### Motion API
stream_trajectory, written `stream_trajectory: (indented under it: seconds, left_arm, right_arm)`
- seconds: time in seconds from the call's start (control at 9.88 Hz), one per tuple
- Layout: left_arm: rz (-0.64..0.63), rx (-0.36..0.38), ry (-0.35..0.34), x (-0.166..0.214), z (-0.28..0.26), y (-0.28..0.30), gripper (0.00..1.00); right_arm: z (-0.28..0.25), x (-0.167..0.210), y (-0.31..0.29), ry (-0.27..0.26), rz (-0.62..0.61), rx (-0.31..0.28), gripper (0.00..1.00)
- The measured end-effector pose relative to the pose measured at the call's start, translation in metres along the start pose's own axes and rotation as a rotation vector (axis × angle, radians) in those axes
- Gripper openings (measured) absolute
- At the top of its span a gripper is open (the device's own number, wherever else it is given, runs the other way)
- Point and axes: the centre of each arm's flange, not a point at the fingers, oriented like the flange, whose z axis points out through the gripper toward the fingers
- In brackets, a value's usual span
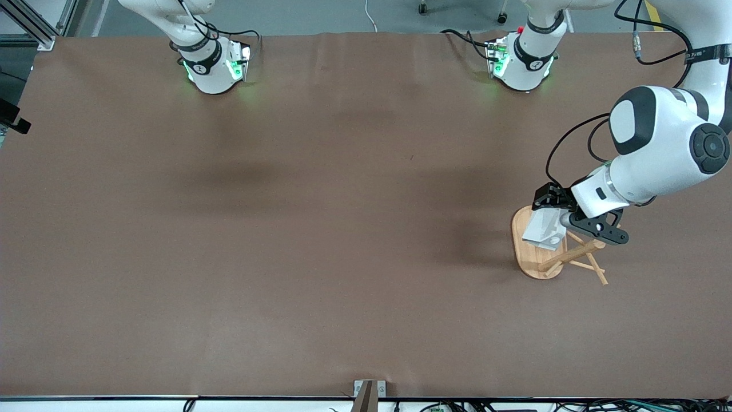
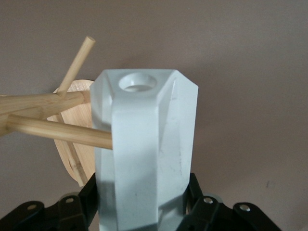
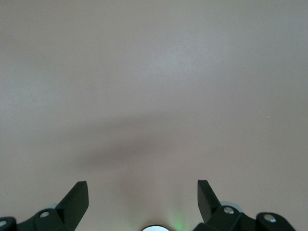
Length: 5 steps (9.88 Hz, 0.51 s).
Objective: Hang cup on rack
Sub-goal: 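Lower the cup onto a rack peg with the left gripper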
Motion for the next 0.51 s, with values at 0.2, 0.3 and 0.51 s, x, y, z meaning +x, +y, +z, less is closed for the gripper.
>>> stream_trajectory:
  seconds: [0.2, 0.3, 0.51]
  left_arm:
    - [-0.007, 0.001, -0.001, -0.0006, 0.0016, -0.0055, 0.73]
    - [-0.01, 0.001, -0.002, -0.0009, 0.0024, -0.0074, 0.73]
    - [-0.014, 0.002, -0.003, 0.0003, 0.0063, -0.0098, 0.73]
  right_arm:
    - [0.0, 0.0, 0.0, 0.0, 0.0, 0.0, 1.0]
    - [0.0001, 0.0, 0.0, -0.001, 0.0, 0.0, 1.0]
    - [0.0001, -0.0001, 0.0, -0.001, 0.0, 0.0, 1.0]
